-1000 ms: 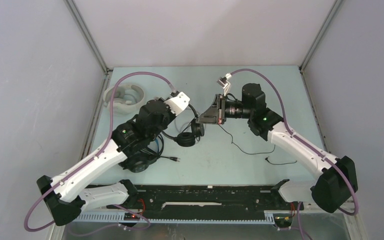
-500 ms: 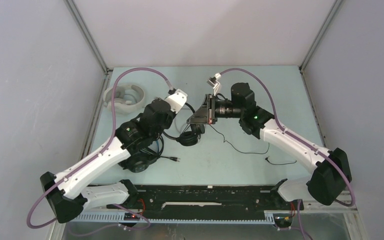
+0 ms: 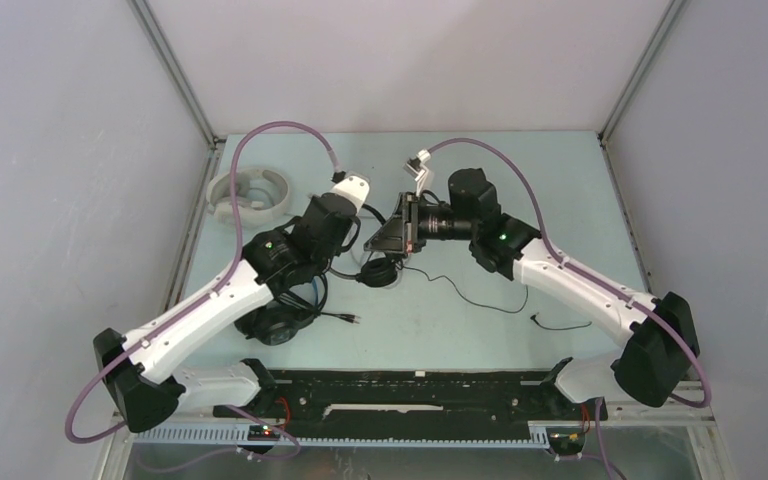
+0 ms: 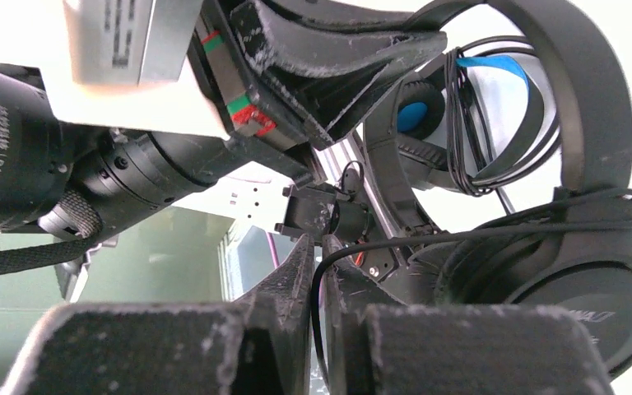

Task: Wrap the headphones
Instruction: Wrap the headphones cable around the headphones.

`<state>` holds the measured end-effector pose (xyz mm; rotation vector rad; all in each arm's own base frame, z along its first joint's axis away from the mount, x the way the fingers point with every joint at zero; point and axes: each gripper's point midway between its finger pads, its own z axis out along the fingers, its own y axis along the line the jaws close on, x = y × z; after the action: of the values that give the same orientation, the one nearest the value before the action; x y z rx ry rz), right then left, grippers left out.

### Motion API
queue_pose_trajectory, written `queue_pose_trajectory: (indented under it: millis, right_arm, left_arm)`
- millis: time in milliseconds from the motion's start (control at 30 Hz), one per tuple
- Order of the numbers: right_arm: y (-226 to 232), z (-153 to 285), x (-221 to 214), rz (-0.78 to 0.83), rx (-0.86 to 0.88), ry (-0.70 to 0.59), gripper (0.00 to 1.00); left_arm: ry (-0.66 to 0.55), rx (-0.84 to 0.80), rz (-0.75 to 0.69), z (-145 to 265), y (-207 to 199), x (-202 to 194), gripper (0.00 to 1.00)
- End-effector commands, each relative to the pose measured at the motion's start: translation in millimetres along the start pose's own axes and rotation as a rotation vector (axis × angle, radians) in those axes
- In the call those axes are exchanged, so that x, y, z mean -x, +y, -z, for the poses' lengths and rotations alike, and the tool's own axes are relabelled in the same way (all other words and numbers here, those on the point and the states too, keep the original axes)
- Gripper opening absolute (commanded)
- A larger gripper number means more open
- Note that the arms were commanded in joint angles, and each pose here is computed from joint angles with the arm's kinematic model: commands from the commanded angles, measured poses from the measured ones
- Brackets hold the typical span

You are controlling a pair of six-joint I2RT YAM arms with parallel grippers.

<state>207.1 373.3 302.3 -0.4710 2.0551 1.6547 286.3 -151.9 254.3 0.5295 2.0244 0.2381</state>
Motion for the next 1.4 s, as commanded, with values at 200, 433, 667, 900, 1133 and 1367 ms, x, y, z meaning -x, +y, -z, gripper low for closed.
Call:
queue_pose_trajectory:
  millis: [200,433,667,900,1133,1367]
  right_arm:
    - [17,-10,3,0.189,-0.066,-0.072,0.08]
    - [17,-13,-4,0.323,-0.157,-0.113,0.09]
    - [10,-16,-11,0.499,-0.233,-0.163,0.10]
    - [16,-11,-18,0.710,-0.174,-0.211,0.15]
    - [8,-16,-33,0.869,-0.171,-0.180,0.16]
    - [-10,-16,-46,0.990,-0.192,-0.219,0.17]
  left_arm:
    - [-0.055,0.055,0.298,12,21,33,0.00]
    - [-0.080,0.026,0.423,14,25,41,0.00]
    - [-0.116,0.001,0.540,17,33,41,0.00]
    - [-0.153,-0.029,0.601,27,41,44,0.00]
    - [-0.180,-0.084,0.647,37,40,53,0.00]
    - [-0.198,-0.108,0.661,48,44,59,0.00]
